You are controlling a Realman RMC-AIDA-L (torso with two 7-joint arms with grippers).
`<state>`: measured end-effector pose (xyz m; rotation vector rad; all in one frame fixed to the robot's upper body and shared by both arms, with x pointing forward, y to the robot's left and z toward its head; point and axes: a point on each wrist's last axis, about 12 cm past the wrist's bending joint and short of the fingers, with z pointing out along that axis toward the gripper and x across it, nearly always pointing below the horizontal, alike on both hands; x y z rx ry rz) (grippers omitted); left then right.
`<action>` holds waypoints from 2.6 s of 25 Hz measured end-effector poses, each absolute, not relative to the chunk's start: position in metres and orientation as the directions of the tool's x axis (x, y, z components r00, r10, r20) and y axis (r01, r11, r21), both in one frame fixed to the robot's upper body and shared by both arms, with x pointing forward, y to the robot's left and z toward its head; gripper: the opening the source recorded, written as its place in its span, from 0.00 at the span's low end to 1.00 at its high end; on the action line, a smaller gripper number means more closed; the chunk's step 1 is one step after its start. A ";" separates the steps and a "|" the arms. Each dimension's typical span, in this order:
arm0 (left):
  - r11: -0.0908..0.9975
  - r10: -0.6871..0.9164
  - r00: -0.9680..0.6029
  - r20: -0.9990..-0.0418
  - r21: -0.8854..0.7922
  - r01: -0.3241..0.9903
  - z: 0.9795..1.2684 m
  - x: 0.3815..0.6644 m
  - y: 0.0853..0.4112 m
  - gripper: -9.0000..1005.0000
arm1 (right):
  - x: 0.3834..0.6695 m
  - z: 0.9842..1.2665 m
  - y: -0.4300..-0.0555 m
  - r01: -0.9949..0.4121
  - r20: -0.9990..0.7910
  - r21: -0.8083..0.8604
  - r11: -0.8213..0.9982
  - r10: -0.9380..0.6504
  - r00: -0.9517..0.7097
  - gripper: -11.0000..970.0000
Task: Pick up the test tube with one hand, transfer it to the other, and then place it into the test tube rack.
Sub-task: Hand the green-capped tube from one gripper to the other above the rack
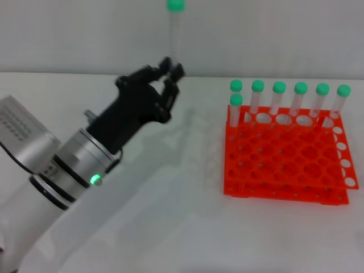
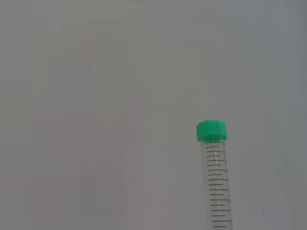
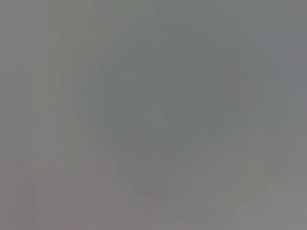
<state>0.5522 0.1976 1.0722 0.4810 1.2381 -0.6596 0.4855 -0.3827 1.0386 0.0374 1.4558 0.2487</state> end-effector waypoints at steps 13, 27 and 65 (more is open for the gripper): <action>0.593 -0.146 0.087 -0.985 -0.017 0.805 1.057 0.532 0.158 0.19 | 0.497 1.070 -0.367 -0.543 -0.985 0.123 0.831 0.168 0.034 0.86; 0.496 -0.059 0.111 -0.992 0.068 0.866 1.049 0.516 0.132 0.19 | 0.527 1.096 -0.307 -0.828 -0.986 0.100 0.551 0.166 -0.008 0.86; 0.501 -0.033 0.100 -0.994 0.070 0.863 1.046 0.517 0.132 0.19 | 0.542 1.106 -0.258 -0.903 -0.968 0.161 0.399 0.244 -0.065 0.75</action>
